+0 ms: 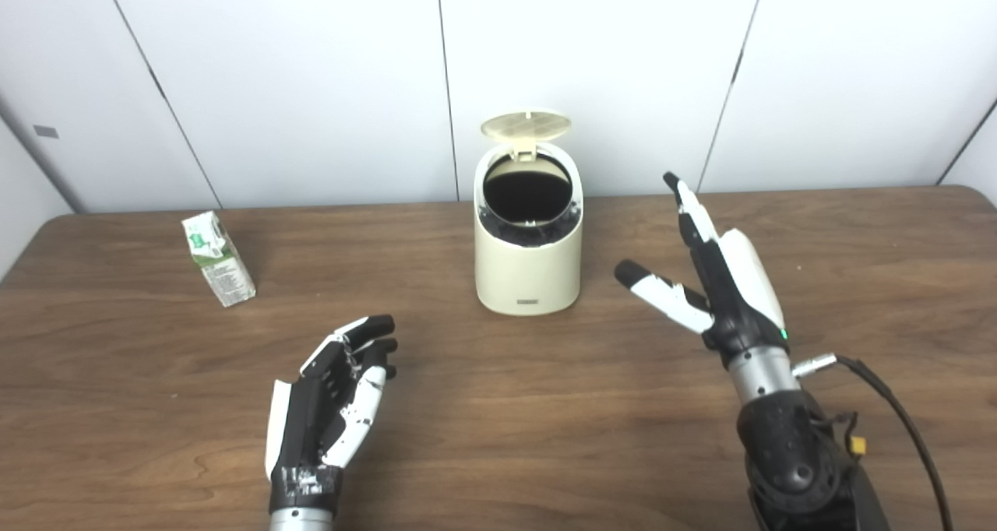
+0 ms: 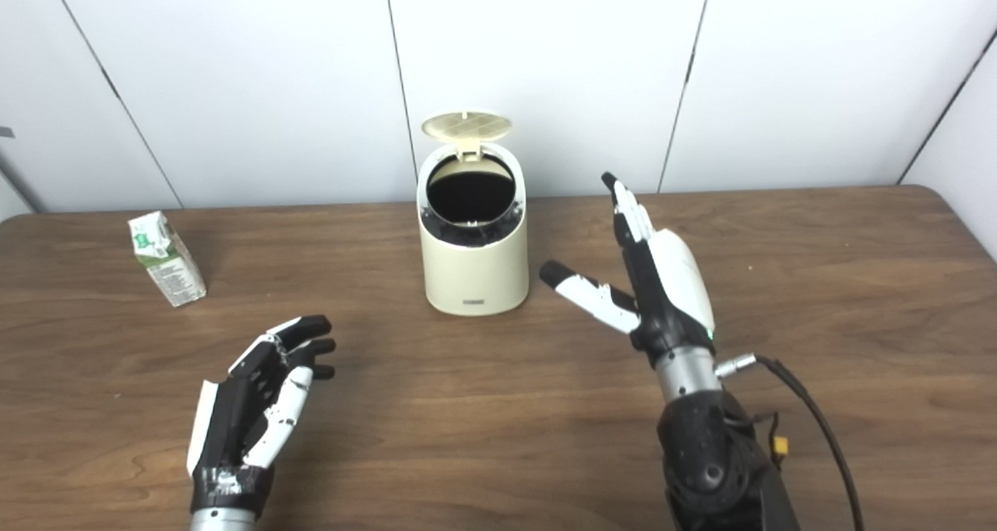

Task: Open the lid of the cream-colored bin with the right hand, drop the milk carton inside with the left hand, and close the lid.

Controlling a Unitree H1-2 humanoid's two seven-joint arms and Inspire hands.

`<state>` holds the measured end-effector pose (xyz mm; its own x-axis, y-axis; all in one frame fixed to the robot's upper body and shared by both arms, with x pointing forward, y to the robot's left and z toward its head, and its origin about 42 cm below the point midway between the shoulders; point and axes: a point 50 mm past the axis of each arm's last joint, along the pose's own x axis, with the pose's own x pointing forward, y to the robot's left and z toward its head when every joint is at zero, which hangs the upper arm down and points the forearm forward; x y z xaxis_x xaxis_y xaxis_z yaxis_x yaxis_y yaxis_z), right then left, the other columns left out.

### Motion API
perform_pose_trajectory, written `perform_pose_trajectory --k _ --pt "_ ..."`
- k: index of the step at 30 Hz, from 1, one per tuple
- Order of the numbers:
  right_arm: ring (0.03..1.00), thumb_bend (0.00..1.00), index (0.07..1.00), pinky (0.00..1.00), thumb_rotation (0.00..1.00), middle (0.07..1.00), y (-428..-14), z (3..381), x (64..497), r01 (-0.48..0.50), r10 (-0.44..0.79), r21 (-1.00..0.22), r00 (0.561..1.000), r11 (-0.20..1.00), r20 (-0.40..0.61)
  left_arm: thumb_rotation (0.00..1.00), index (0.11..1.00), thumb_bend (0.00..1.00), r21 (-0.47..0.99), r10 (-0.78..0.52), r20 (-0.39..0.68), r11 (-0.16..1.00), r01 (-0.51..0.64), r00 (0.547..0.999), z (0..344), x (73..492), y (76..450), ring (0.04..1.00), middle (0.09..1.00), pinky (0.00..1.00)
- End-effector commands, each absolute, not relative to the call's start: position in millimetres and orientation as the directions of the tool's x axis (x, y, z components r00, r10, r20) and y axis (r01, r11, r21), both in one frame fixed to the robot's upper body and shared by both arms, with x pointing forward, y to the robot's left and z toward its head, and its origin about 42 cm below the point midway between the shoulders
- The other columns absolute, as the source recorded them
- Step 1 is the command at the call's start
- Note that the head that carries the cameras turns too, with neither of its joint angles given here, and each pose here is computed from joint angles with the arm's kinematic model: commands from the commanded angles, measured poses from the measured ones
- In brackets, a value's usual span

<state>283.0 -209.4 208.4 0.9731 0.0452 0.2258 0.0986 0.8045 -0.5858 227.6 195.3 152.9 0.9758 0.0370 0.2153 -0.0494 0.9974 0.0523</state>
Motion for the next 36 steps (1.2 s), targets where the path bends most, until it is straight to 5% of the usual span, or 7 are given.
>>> perform_pose_trajectory --k 1,5,8,12,23,30,36 --pt "0.941 0.52 0.965 0.84 0.92 0.969 -208.0 221.8 268.3 0.174 0.04 -0.495 0.919 0.852 0.391 0.48 0.752 0.27 0.048 0.039 0.279 0.997 -0.055 0.959 163.3 226.7 196.4 0.729 0.764 0.63" --pt "0.78 0.19 0.79 0.67 0.58 0.802 -211.2 209.5 249.8 0.25 -0.018 -0.457 0.891 0.854 0.454 0.47 0.751 0.27 0.049 0.043 0.274 0.997 -0.059 0.961 163.9 226.2 197.8 0.731 0.765 0.63" --pt "0.708 0.2 0.732 0.59 0.5 0.736 -215.0 199.7 247.1 0.274 -0.061 -0.403 0.882 0.873 0.467 0.47 0.751 0.26 0.056 0.042 0.272 0.997 -0.06 0.961 164.0 226.1 199.4 0.732 0.766 0.64" --pt "0.656 0.25 0.704 0.53 0.52 0.695 -219.8 190.1 248.1 0.303 -0.085 -0.402 0.876 0.864 0.475 0.46 0.754 0.26 0.06 0.044 0.267 0.996 -0.062 0.963 163.5 225.3 201.1 0.73 0.768 0.63" --pt "0.702 0.22 0.721 0.59 0.33 0.732 -232.7 175.1 253.5 0.276 -0.12 -0.323 0.895 0.905 0.429 0.35 0.729 0.3 0.083 0.095 0.288 0.989 -0.123 0.953 160.6 227.4 210.9 0.714 0.744 0.62" --pt "0.711 0.23 0.718 0.61 0.32 0.739 -240.0 172.8 251.8 0.273 -0.132 -0.31 0.904 0.911 0.407 0.1 0.551 0.49 -0.018 0.437 0.386 0.884 -0.468 0.812 181.8 237.5 267.8 0.551 0.583 0.5" --pt "0.697 0.23 0.716 0.59 0.36 0.729 -256.2 170.6 252.5 0.288 -0.146 -0.312 0.901 0.905 0.408 0.07 0.491 0.5 0.075 0.53 0.434 0.785 -0.615 0.729 195.3 235.7 313.4 0.485 0.531 0.41"
